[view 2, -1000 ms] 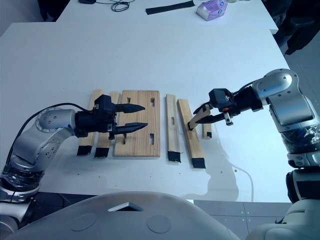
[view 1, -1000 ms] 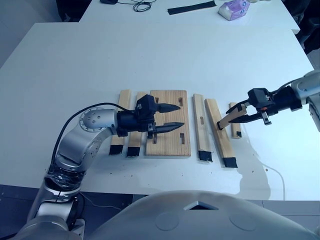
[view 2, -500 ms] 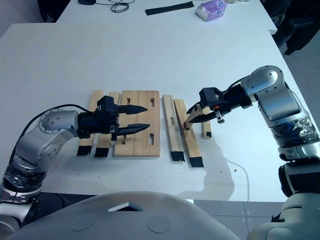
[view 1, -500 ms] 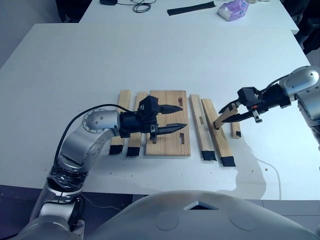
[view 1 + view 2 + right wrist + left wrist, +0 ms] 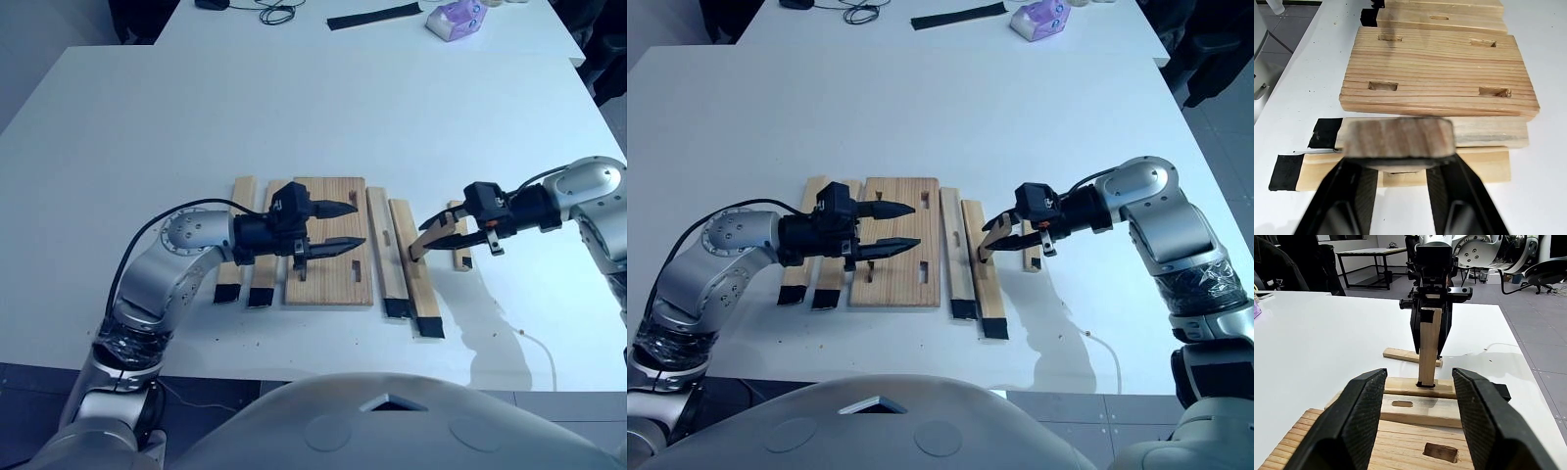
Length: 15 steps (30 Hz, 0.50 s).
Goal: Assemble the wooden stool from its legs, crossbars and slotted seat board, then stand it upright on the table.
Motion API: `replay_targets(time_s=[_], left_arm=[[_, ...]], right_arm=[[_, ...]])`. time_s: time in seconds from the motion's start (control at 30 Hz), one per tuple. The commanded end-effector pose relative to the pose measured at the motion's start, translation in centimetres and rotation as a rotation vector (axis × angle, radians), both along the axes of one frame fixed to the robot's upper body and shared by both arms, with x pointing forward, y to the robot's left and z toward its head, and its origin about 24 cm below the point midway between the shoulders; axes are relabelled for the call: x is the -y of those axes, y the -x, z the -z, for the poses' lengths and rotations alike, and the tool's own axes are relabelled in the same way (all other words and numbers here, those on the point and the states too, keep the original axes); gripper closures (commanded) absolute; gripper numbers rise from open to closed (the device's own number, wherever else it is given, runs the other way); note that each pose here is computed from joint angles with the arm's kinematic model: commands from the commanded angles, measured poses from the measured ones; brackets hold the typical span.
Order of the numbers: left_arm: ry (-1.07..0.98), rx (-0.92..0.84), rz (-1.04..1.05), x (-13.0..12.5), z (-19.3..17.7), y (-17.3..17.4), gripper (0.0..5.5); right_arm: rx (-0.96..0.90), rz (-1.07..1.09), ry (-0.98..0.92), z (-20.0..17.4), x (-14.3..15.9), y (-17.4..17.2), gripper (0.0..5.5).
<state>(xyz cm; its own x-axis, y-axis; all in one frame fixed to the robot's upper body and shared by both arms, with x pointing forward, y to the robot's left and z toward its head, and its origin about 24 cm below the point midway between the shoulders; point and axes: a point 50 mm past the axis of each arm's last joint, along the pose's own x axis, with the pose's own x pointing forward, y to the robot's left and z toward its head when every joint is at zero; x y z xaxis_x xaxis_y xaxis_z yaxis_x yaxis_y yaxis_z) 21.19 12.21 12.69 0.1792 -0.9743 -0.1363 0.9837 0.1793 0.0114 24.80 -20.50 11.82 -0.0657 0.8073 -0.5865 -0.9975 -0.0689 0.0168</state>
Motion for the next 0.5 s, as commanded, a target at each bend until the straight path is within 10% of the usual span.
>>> replay_targets(time_s=[0.03,0.5], left_arm=[[-0.016,0.013,0.003,-0.1,-0.1,-0.2,3.02],[-0.033,0.012,0.011,-0.5,0.1,-0.3,3.02]], right_arm=[[-0.047,0.030,0.039,2.4,-0.6,0.5,3.84],[-0.012,0.159,0.026,7.4,-0.1,2.6,1.93]])
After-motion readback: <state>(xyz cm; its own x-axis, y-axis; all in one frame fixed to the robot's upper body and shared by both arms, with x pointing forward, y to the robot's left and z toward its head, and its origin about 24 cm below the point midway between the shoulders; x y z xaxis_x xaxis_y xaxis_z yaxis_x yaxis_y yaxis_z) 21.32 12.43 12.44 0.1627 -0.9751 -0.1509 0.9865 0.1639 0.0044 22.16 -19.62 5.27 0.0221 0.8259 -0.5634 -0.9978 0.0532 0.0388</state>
